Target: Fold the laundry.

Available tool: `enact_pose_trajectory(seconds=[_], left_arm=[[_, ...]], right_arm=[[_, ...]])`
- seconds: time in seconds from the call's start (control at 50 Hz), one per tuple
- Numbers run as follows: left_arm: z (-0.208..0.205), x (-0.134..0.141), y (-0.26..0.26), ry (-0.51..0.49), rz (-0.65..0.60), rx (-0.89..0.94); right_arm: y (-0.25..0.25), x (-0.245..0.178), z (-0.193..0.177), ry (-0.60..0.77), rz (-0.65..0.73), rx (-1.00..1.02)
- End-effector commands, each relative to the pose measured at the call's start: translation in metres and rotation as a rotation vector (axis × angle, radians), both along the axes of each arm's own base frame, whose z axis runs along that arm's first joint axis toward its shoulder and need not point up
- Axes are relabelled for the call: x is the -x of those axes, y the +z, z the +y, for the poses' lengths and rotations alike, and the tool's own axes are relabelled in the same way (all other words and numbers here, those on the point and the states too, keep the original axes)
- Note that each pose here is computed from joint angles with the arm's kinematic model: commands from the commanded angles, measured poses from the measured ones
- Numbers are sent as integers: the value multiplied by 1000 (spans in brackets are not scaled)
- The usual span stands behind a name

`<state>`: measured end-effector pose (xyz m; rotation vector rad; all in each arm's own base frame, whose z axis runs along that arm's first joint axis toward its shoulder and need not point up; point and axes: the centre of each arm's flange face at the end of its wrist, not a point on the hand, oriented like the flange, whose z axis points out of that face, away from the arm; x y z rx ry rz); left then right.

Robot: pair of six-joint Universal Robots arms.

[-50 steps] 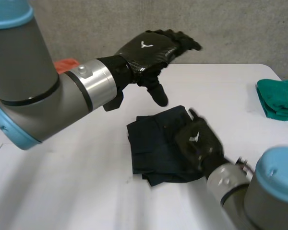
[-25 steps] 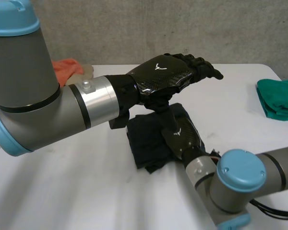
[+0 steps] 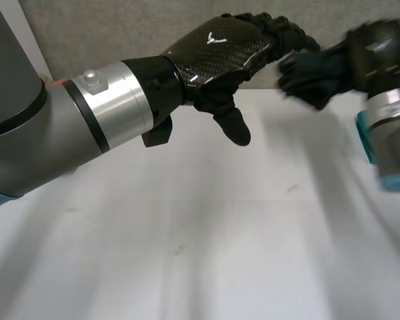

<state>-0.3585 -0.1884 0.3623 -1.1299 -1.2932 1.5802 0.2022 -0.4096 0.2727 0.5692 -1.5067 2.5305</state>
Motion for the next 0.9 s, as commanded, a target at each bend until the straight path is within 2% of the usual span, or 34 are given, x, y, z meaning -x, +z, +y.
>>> enact_pose_trajectory(seconds=[0.02,0.14,0.22,0.3,0.42,0.5,0.56,0.68,0.74,0.82,0.84,0.9], left_arm=[[-2,1,-4,-3,10,-45],[-2,1,-18,-2,-17,-80],[-3,2,-25,-2,-29,-94],[-6,4,-30,0,-36,-104],[-7,5,-33,0,-40,-117],[-7,5,-32,-1,-38,-112],[-6,5,-30,-2,-34,-109],[-2,5,-27,-8,-29,-102],[3,7,-25,-22,-27,-101],[7,8,-25,-28,-29,-102],[7,8,-24,-28,-26,-99],[7,7,-18,-23,-14,-84]], right_arm=[[4,116,-68,-62,-19,4],[-71,177,-120,-50,-5,-148],[-126,200,-135,-42,-18,-264],[-157,205,-136,23,-11,-329],[-167,210,-133,34,-8,-347],[-160,218,-131,-31,-4,-346],[-131,232,-123,-87,-15,-337],[-61,243,-80,-143,-27,-390],[-50,241,-67,-168,-16,-423],[-29,261,-45,-299,77,-485],[-14,273,-37,-393,150,-487],[16,283,-30,-550,268,-443]])
